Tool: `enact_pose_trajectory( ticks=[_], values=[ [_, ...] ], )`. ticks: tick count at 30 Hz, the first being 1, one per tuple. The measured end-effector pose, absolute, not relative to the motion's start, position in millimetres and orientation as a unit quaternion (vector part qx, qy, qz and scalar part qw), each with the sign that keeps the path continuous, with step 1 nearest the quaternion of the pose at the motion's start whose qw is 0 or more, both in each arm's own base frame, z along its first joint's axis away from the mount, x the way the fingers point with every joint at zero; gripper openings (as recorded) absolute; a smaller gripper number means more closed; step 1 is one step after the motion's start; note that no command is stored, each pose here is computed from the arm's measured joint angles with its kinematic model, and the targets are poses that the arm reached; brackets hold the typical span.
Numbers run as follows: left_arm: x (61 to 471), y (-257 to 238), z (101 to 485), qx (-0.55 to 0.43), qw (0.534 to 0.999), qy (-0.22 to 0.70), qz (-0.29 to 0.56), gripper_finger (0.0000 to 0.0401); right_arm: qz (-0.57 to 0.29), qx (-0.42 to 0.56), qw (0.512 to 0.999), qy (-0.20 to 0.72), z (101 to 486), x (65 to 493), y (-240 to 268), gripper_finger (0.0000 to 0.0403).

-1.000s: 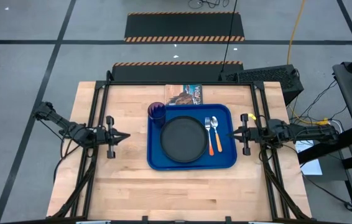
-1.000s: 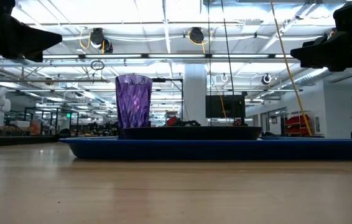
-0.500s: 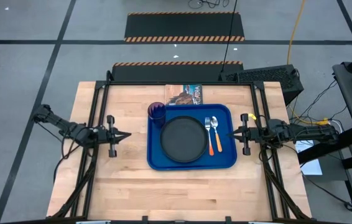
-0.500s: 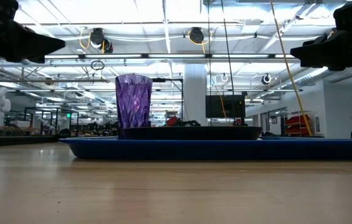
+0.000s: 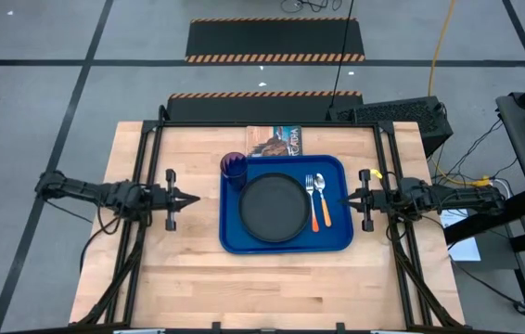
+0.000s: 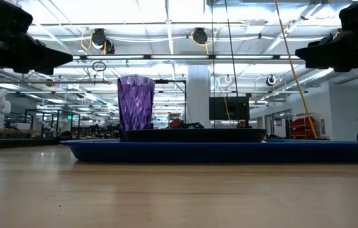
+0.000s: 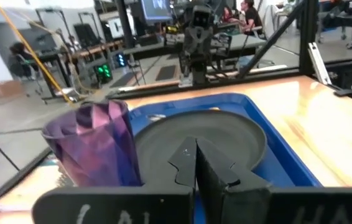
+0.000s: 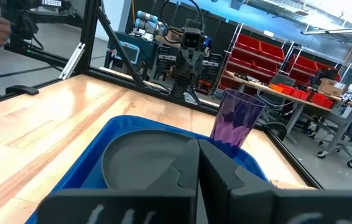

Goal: Pick and place plate/cup/fork/spoon on tray
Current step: Return to Home Position

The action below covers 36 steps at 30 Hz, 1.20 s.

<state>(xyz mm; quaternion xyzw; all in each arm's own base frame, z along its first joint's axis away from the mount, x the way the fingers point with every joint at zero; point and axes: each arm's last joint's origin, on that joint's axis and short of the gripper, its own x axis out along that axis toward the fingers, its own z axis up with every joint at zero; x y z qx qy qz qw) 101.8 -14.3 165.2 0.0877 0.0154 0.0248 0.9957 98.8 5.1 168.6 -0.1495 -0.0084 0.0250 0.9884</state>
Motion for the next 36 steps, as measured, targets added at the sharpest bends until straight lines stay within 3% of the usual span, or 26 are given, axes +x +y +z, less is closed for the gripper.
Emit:
enact_pose_trajectory(
  ticks=[27,36],
  values=[
    [102.6,9.2,164.9,0.115,0.993,0.012,-0.028,0.0003,0.025,-0.149,0.988,-0.008,168.6,98.8,5.1,0.0],
    [101.9,16.2,166.1,0.085,0.996,0.01,0.017,0.0002,0.025,-0.149,0.988,-0.008,168.6,98.8,5.1,0.0]
  ],
)
